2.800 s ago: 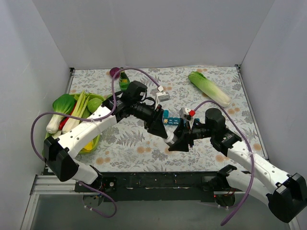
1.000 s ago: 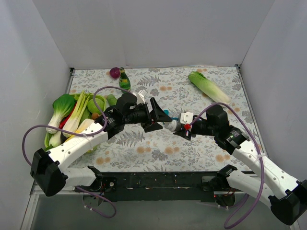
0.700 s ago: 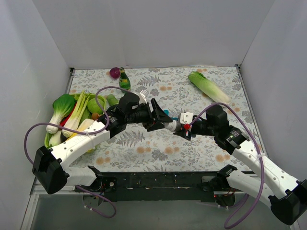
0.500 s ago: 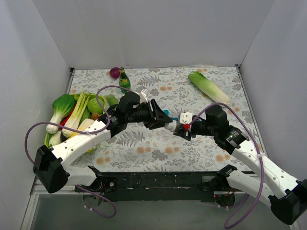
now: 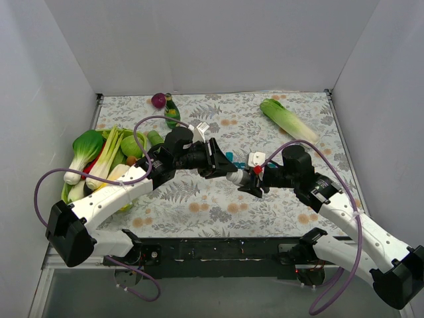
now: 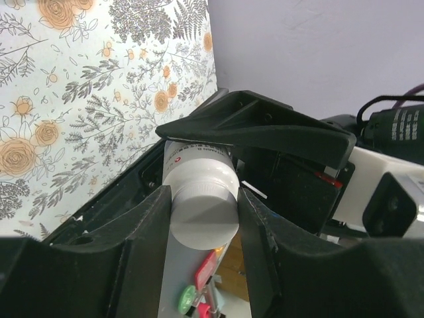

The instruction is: Sort the pills into containers

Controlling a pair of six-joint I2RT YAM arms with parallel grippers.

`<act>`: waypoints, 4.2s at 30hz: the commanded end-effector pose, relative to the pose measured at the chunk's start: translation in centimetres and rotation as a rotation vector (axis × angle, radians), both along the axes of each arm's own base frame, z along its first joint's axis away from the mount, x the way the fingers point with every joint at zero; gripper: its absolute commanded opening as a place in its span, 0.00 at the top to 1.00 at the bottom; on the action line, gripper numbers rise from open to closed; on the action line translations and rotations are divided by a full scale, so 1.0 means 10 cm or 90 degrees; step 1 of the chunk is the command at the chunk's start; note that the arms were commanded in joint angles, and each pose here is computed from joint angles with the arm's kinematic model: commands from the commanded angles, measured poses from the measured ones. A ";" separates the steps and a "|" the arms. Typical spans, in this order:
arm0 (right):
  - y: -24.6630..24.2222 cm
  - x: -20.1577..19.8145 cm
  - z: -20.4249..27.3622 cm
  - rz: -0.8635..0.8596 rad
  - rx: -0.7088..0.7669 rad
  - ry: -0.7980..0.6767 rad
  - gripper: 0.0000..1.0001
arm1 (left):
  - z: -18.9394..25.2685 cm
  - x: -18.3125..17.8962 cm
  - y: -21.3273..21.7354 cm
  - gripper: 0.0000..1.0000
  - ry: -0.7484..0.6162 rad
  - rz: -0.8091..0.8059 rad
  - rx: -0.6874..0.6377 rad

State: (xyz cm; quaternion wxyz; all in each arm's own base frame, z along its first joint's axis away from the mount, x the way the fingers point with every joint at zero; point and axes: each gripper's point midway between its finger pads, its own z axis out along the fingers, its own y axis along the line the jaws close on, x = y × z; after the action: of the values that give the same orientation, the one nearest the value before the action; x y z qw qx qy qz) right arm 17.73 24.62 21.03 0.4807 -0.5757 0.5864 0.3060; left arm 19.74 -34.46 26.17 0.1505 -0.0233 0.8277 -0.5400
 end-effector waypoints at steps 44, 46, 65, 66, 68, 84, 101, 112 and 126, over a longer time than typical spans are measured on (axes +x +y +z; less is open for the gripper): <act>0.23 -0.61 0.30 0.151 0.217 0.422 0.99 | 0.50 -0.57 0.15 0.85 -0.539 -0.417 -0.108; 0.23 -0.61 0.32 0.147 0.221 0.437 0.99 | 0.53 -0.57 0.15 0.84 -0.557 -0.413 -0.118; 0.23 -0.59 0.30 0.144 0.224 0.458 0.99 | 0.43 -0.59 0.06 0.77 -0.513 -0.466 -0.145; 0.22 -0.59 0.30 0.142 0.224 0.461 0.99 | 0.41 -0.58 0.06 0.77 -0.510 -0.466 -0.140; 0.22 -0.59 0.27 0.138 0.224 0.469 0.99 | 0.42 -0.56 0.05 0.73 -0.522 -0.461 -0.132; 0.22 -0.58 0.31 0.137 0.245 0.489 0.99 | 0.63 -0.40 0.12 0.08 -0.592 -0.314 -0.096; 0.10 -0.12 0.38 0.081 0.079 0.016 0.99 | 0.75 -0.05 0.43 0.02 -0.324 -0.040 -0.054; 0.09 0.08 0.38 0.041 0.014 -0.132 0.99 | 0.40 -0.02 0.24 0.16 -0.124 -0.032 -0.024; 0.12 0.06 0.28 0.032 0.018 -0.076 0.99 | 0.18 -0.04 0.11 0.46 -0.106 -0.026 0.042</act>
State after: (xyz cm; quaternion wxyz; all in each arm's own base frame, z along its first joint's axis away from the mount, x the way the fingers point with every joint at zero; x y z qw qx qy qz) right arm 18.22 25.33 22.55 0.5035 -0.6037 0.5473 0.2871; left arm 18.88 -33.23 26.87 0.1933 0.0438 0.8332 -0.5162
